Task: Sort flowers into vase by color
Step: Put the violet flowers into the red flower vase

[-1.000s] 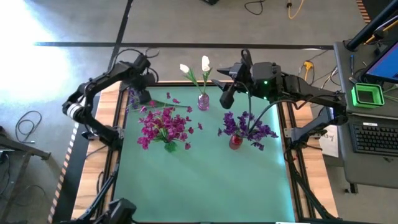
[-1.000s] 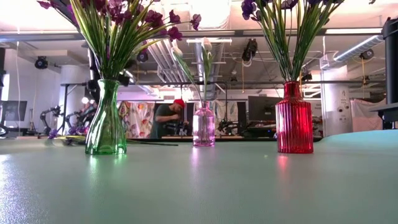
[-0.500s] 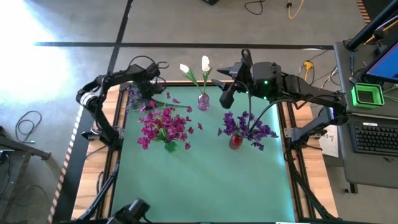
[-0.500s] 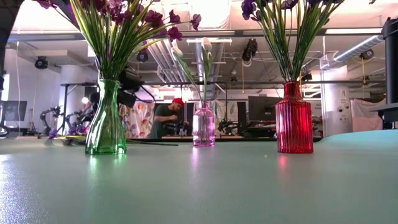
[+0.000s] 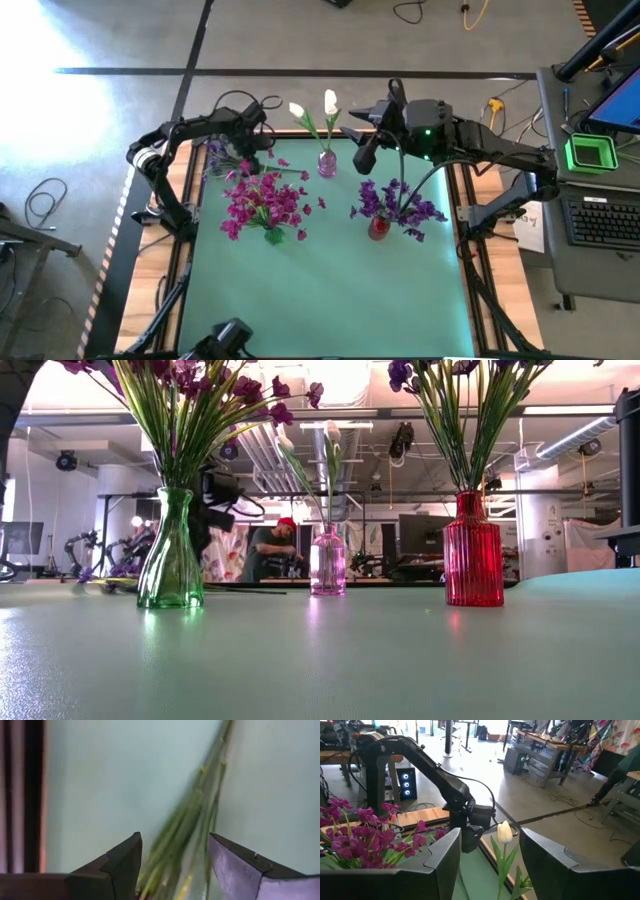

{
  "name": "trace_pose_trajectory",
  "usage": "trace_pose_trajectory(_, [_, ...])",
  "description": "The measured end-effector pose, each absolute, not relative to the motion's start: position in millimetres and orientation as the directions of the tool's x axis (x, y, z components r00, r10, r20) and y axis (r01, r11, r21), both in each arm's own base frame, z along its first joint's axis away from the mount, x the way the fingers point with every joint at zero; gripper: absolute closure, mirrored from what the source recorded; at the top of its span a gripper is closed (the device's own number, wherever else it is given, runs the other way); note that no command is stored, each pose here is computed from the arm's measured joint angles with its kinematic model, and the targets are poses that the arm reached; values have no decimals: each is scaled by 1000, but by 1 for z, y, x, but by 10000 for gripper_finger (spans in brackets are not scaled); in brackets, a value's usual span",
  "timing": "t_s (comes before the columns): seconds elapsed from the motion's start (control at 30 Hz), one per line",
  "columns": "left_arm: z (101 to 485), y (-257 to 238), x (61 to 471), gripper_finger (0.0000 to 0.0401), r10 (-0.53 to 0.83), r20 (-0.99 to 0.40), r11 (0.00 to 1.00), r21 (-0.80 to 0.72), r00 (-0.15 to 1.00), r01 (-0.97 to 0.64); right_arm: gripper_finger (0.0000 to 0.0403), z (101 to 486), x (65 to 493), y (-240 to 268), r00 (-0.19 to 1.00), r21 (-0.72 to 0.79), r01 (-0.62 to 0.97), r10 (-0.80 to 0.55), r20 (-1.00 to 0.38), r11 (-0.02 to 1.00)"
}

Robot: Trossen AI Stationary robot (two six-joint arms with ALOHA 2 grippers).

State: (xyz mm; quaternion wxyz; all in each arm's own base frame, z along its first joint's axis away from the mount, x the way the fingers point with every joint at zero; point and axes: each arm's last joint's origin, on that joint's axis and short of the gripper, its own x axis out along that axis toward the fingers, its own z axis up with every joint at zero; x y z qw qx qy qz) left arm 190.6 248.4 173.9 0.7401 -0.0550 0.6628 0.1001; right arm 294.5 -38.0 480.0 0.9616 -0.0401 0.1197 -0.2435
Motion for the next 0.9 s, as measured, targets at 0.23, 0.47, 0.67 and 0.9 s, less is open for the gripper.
trace_pose_trajectory(0.23, [170, 251, 193, 188, 82, -991, 974, 58, 107, -217, 209, 481, 295, -38, 854, -128, 461, -478, -204, 878])
trace_pose_trajectory(0.47, [157, 250, 196, 188, 38, -996, 972, 17, 85, -234, 209, 482, 295, -38, 857, -121, 463, -478, -194, 878])
trace_pose_trajectory(0.67, [156, 250, 197, 187, 22, -995, 967, -3, 98, -254, 209, 482, 295, -38, 857, -120, 463, -478, -194, 878])
trace_pose_trajectory(0.9, [156, 247, 197, 187, -28, -992, 966, -60, 125, -253, 209, 482, 295, -38, 857, -120, 463, -478, -193, 878])
